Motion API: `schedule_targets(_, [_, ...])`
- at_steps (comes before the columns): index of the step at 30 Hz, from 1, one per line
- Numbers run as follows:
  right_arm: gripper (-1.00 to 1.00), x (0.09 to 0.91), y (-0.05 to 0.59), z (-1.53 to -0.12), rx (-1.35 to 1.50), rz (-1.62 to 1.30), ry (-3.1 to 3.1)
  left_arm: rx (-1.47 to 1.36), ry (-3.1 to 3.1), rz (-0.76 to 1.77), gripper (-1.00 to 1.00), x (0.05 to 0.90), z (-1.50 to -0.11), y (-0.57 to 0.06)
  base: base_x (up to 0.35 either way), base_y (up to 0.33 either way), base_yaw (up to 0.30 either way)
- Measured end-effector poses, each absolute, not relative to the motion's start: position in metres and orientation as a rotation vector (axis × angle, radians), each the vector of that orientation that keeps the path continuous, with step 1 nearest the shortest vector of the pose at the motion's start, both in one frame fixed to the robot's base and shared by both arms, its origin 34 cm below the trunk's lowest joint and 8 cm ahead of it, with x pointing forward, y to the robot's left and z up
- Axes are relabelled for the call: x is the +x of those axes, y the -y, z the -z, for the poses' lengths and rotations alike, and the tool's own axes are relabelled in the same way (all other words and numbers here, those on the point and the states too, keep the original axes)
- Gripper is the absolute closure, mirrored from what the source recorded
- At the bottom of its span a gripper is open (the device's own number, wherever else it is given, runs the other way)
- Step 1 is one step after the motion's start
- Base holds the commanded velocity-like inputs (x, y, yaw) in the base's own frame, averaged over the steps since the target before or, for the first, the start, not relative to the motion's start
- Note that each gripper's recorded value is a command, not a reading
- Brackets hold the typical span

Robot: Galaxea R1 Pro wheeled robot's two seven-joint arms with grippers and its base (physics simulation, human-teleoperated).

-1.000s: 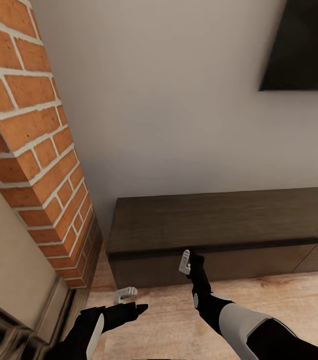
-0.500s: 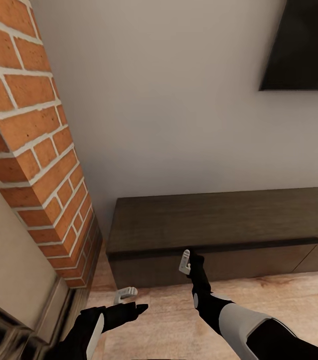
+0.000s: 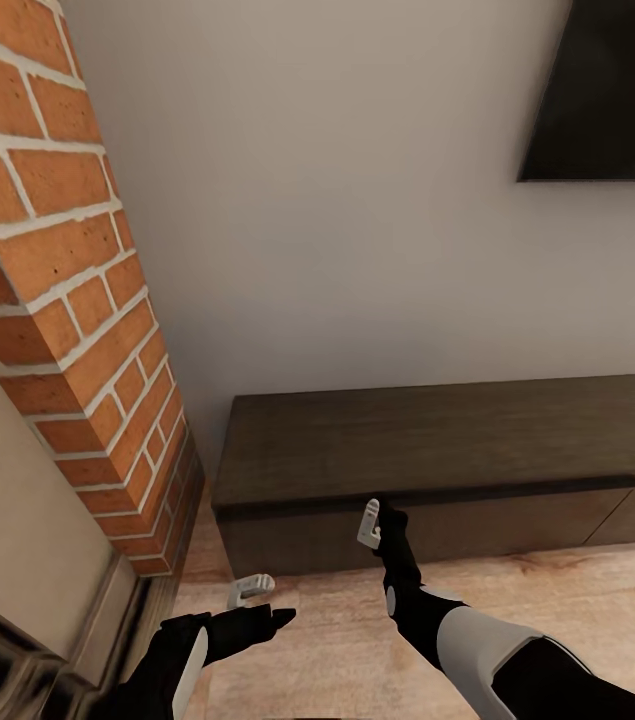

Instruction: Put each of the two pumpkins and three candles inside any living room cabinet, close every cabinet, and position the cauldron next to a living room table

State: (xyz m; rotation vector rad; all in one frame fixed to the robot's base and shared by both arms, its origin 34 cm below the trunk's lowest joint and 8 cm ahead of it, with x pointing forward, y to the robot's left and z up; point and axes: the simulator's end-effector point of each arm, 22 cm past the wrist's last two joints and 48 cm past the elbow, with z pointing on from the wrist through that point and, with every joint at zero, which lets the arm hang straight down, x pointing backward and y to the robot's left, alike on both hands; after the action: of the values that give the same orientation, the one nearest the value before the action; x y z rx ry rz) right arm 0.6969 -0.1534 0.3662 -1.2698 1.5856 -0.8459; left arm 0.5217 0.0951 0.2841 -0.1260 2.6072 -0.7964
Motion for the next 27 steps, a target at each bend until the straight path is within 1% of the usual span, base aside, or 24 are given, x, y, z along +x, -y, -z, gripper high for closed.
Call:
schedule_targets(17, [1.0,0.6969,0.1537,-0.3661,-1.276,0.85,-1.578,-0.126,-2.608,0.796,-1.0,0.5218,-0.2838,-0.0951,-0.002,0.0,0.0])
schedule_targets(27, [1.0,0.7067,0.1544,-0.366,-1.206,0.824,-1.627,-0.132,-2.619,0.798,-1.0,0.5207,-0.2765,-0.095,-0.182,0.0,0.0])
